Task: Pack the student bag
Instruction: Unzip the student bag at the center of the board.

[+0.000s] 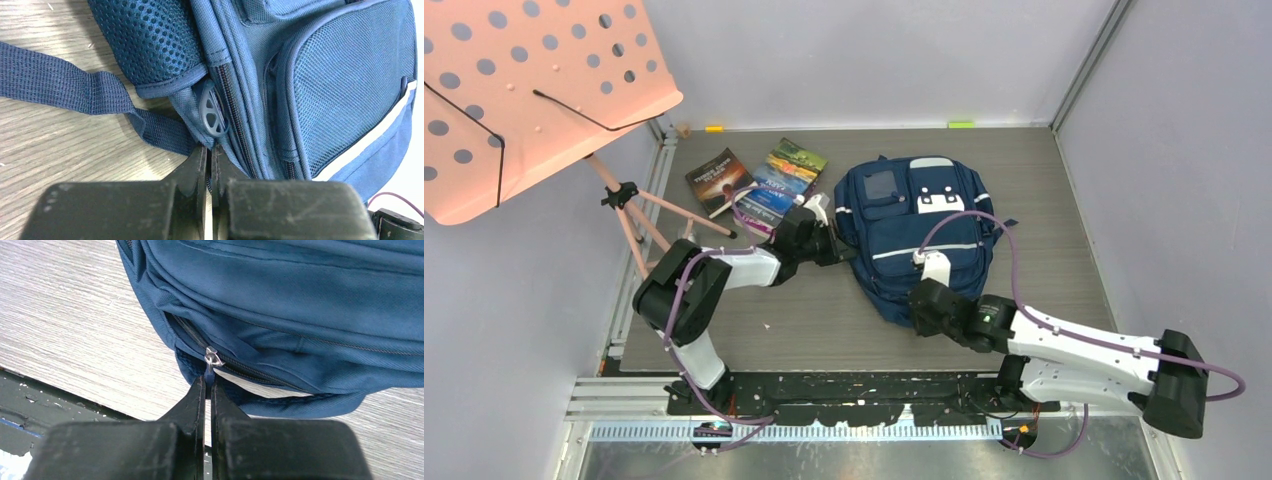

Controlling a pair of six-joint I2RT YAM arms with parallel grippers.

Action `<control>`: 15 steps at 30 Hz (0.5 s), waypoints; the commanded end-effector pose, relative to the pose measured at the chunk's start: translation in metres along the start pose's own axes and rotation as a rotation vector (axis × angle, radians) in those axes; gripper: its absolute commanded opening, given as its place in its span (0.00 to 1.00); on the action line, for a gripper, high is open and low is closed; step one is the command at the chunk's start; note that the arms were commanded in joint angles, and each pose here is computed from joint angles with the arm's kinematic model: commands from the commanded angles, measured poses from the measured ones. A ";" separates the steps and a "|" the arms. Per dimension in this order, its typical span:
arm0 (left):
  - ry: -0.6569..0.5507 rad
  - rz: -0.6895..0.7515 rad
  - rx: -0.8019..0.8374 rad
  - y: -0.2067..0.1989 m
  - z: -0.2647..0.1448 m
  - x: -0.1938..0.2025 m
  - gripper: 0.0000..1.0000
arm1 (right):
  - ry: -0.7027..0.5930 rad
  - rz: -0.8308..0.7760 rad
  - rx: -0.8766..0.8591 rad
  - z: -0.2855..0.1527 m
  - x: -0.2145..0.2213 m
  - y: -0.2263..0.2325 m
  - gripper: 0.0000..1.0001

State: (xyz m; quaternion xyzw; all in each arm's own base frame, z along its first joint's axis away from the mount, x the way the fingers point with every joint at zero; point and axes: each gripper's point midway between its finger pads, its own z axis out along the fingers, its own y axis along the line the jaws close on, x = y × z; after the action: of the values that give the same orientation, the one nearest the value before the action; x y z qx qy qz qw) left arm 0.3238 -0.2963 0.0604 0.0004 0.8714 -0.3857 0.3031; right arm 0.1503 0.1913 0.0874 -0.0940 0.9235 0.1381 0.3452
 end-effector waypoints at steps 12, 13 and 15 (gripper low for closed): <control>-0.112 -0.022 0.170 -0.070 -0.023 0.011 0.00 | 0.171 0.070 -0.140 0.043 -0.003 0.088 0.01; -0.110 -0.023 0.175 -0.071 -0.024 0.014 0.00 | 0.161 0.080 -0.167 0.046 -0.006 0.096 0.01; -0.104 -0.026 0.176 -0.072 -0.026 0.021 0.00 | 0.145 0.096 -0.213 0.048 -0.013 0.109 0.01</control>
State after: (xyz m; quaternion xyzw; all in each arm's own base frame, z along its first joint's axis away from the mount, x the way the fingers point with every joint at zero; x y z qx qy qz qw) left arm 0.3059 -0.3025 0.0746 -0.0391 0.8520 -0.3865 0.3511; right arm 0.1390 0.2375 0.0452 -0.1239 0.9624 0.1079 0.2163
